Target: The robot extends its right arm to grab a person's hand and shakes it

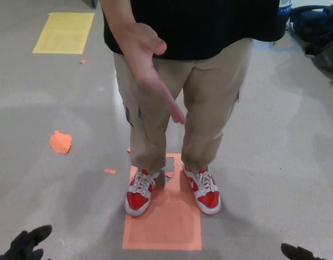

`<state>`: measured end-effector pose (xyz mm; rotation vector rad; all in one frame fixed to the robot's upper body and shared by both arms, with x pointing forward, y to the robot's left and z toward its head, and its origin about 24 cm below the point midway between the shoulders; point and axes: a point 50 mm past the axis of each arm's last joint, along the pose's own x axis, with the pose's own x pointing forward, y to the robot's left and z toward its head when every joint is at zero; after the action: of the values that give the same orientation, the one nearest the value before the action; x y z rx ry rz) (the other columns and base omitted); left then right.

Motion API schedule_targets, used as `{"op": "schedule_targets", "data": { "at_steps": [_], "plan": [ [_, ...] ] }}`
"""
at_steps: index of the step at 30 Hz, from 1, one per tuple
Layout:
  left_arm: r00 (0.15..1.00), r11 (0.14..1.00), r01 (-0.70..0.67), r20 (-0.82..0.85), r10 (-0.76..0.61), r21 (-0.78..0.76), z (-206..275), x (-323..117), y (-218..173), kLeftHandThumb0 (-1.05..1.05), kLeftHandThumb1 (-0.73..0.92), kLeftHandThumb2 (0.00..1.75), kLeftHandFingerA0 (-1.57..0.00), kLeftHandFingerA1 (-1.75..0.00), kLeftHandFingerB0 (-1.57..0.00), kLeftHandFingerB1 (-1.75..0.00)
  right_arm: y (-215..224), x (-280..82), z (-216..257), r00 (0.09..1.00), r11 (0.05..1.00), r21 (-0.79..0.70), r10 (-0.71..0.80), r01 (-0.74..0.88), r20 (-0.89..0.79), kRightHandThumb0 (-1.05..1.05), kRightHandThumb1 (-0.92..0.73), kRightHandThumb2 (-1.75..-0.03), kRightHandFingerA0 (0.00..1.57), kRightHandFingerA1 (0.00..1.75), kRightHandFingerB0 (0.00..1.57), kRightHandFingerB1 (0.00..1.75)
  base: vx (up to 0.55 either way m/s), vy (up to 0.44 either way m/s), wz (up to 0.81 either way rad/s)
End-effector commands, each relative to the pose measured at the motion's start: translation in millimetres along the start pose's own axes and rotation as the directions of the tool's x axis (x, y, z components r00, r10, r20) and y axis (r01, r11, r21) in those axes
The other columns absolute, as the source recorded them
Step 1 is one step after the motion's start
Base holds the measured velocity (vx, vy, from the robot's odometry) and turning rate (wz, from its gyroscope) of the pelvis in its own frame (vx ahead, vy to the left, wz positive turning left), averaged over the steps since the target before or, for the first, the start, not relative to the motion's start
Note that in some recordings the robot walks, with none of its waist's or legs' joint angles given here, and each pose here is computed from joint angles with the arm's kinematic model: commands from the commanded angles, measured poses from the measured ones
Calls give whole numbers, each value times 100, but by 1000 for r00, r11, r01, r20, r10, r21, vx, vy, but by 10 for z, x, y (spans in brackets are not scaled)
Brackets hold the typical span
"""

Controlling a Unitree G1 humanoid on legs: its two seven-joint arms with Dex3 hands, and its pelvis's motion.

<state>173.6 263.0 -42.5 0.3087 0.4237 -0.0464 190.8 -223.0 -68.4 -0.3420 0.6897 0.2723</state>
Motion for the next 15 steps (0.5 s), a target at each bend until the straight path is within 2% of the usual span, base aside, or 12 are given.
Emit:
{"op": "schedule_targets", "data": {
  "at_steps": [1,3,4,5,8,9,10,12,13,15],
  "plan": [
    [1000,999,-27,-1,27,19,64,83,56,-32,67,117,0,-47,0,-48,-141,35,92,999,999,-12,-30,30,16,-72,-84,-64,0,11,0,0,0,0,0],
    [1000,1000,-27,11,27,8,82,98,60,-31,68,117,0,-48,0,-48,-162,51,118,999,999,-6,-31,31,21,-71,-83,-66,0,8,0,0,0,0,0],
    [999,1000,-29,19,29,3,105,115,60,-31,67,117,0,-48,0,-48,-184,55,150,999,999,-12,-39,39,25,-78,-68,-88,0,10,0,0,0,0,0],
    [999,999,-35,25,35,7,130,128,60,-32,66,117,0,-47,0,-48,-199,57,182,999,999,-7,-38,38,34,-86,-72,-98,0,12,0,6,0,0,0],
    [999,999,-36,38,36,8,186,176,72,-31,67,117,0,-47,0,-48,-230,66,244,998,999,29,-25,23,65,-88,-71,-94,0,6,0,2,0,0,0],
    [998,999,-34,46,34,8,219,201,77,-31,67,117,0,-47,0,-48,-252,75,275,996,999,39,-28,25,80,-67,-83,-65,0,0,0,0,0,0,0],
    [998,999,-34,56,34,9,241,214,78,-31,68,118,0,-47,0,-48,-268,86,299,996,999,32,-30,27,81,-86,-71,-96,0,9,0,5,0,0,0],
    [997,999,-37,73,36,11,284,238,85,-31,68,118,0,-47,0,-48,-294,104,344,996,999,22,-33,31,84,-86,-71,-96,0,9,0,5,0,0,0],
    [996,999,-38,77,37,12,299,240,81,-30,69,118,0,-47,0,-48,-301,112,359,995,999,18,-29,27,91,-70,-81,-66,0,7,0,0,0,0,0],
    [996,999,-37,85,36,14,337,240,69,-30,70,118,0,-47,0,-48,-311,125,388,994,1000,26,-19,16,109,-68,-80,-66,0,2,0,0,0,0,0]
  ]
}}
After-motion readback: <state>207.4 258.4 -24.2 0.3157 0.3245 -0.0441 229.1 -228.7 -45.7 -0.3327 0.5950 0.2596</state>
